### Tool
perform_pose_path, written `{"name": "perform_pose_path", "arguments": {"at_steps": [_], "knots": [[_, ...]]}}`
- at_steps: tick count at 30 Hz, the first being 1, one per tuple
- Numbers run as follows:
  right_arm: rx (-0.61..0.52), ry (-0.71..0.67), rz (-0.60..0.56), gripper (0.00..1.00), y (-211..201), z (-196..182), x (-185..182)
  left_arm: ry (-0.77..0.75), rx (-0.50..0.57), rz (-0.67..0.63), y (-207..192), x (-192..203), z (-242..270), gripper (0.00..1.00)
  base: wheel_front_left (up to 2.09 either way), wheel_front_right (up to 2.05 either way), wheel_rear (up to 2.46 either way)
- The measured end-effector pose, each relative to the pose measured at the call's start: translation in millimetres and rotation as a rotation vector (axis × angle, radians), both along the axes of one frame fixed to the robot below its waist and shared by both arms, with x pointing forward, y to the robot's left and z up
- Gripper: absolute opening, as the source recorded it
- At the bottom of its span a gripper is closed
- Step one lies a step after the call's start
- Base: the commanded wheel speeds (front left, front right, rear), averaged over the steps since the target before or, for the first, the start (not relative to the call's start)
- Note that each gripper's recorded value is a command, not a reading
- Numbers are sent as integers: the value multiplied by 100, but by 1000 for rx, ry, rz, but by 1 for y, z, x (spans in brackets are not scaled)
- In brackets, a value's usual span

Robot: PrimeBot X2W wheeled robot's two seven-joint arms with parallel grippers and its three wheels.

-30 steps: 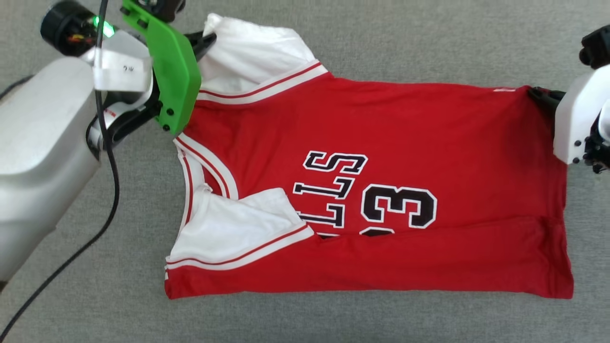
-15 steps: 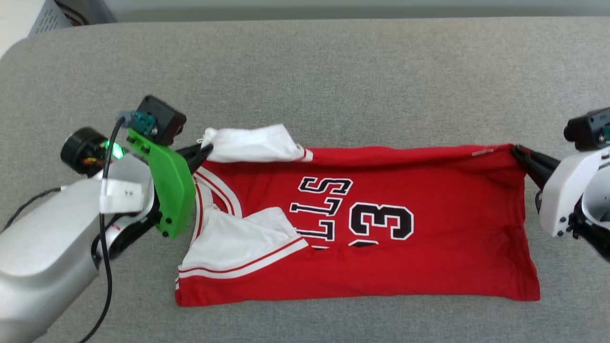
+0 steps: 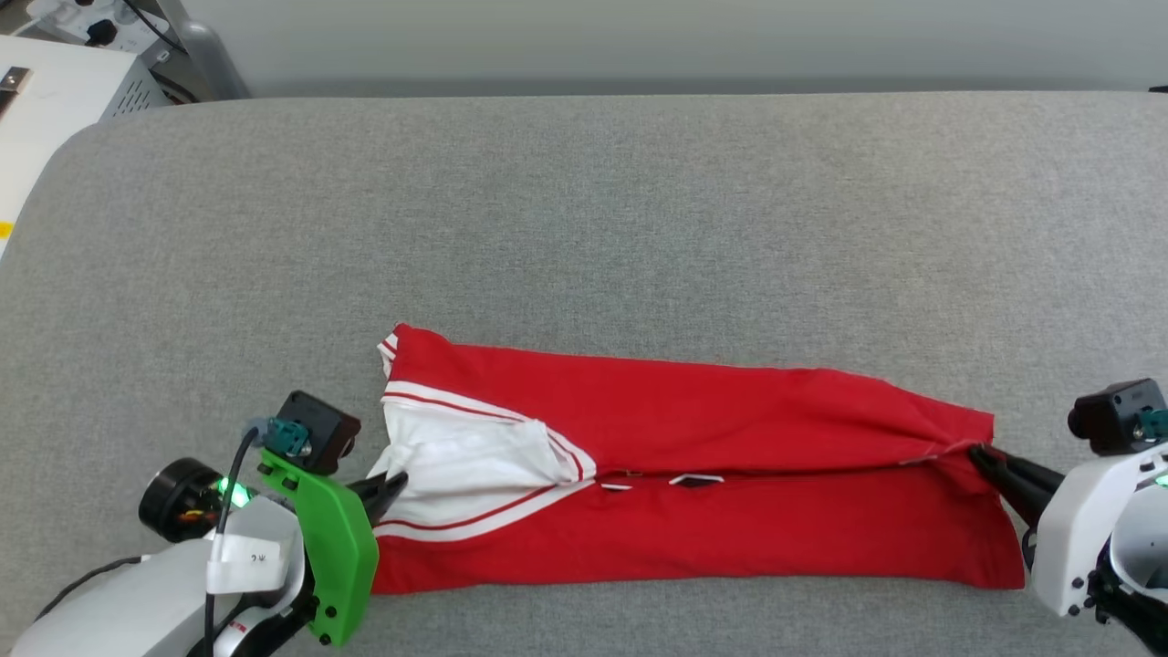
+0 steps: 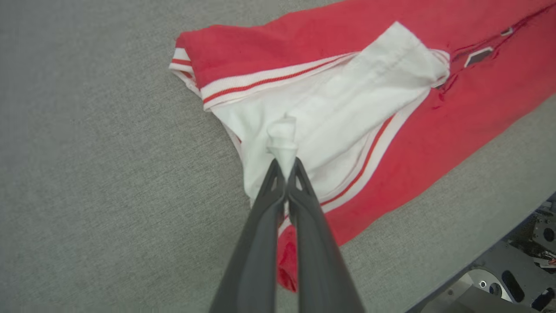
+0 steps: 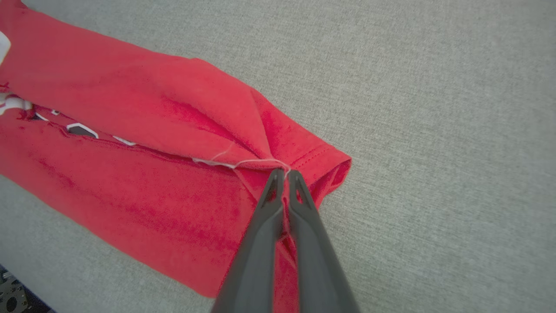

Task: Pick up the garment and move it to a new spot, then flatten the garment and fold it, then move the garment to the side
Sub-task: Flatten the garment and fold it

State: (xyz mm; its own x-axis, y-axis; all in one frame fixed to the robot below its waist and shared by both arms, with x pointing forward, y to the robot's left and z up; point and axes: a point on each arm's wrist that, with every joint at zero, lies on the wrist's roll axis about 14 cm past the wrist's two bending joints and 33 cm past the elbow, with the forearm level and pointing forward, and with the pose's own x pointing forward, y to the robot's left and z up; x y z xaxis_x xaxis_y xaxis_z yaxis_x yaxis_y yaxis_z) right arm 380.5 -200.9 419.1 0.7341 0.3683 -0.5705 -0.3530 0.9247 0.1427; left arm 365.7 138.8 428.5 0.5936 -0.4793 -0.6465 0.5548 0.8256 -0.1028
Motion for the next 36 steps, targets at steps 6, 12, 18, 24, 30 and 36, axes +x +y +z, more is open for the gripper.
{"name": "perform_pose_path", "arguments": {"at_steps": [6,12,18,24,30,36], "knots": [[28,161,-26,0,5,-36,-24,101,23,26,4,-11,-35,0,0,0,0],[28,179,-38,100,3,-43,-25,110,-2,61,1,-6,-48,100,0,0,0],[121,95,-58,100,7,-9,-10,-65,-47,146,9,17,-19,100,0,0,0],[212,-1,-118,100,-13,40,10,-391,-117,300,26,48,39,100,0,0,0],[240,120,-177,100,-32,31,5,-544,-84,412,43,54,61,100,0,0,0],[254,254,-196,100,-30,2,-3,-666,-66,529,54,60,78,100,0,0,0]]}}
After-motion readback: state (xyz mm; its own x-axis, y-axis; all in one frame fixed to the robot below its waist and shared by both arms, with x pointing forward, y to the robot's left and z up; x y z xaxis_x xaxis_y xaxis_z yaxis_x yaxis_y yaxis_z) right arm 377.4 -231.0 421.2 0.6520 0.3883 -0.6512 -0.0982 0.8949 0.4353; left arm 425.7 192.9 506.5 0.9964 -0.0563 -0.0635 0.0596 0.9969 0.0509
